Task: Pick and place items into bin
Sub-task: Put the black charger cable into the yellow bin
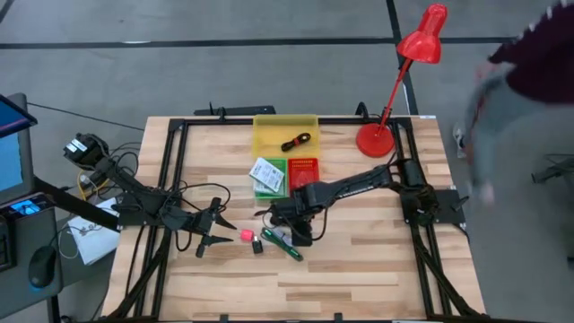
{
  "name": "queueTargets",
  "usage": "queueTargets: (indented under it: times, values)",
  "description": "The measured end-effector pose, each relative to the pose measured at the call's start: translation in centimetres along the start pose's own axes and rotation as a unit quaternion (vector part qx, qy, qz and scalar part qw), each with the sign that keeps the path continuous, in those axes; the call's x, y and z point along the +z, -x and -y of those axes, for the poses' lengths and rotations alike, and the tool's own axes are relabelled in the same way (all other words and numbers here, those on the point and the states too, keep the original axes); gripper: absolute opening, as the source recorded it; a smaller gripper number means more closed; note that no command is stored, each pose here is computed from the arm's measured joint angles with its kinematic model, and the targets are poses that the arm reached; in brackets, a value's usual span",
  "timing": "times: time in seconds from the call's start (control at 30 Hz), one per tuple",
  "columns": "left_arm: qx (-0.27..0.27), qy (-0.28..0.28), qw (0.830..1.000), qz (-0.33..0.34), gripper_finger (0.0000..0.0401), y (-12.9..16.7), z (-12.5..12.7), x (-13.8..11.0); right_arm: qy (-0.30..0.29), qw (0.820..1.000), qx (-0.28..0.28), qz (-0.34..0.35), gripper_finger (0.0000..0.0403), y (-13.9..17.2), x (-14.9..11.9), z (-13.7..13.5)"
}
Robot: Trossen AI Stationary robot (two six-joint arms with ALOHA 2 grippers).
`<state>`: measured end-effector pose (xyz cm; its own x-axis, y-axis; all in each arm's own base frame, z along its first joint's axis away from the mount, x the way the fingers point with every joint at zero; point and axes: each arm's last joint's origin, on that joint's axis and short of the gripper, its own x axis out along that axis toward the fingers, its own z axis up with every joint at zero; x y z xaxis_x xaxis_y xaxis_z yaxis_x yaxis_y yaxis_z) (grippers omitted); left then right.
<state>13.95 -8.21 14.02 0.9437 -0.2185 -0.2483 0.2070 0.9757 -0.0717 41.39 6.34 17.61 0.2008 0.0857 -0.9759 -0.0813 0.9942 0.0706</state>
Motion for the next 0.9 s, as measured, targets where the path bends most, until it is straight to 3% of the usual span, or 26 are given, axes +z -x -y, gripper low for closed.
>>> queueTargets:
  times: [0.67, 0.9]
  values:
    - [0.000, 0.000, 1.000, 0.000, 0.0167, 0.0, 0.0, 0.0, -0.001, 1.000, 0.001, -0.009, 0.0147, -2.5, -1.6, 0.3]
    - [0.000, 0.000, 1.000, 0.000, 0.0167, 0.0, 0.0, 0.0, -0.001, 1.000, 0.012, -0.010, 0.0095, -2.5, -1.6, 0.2]
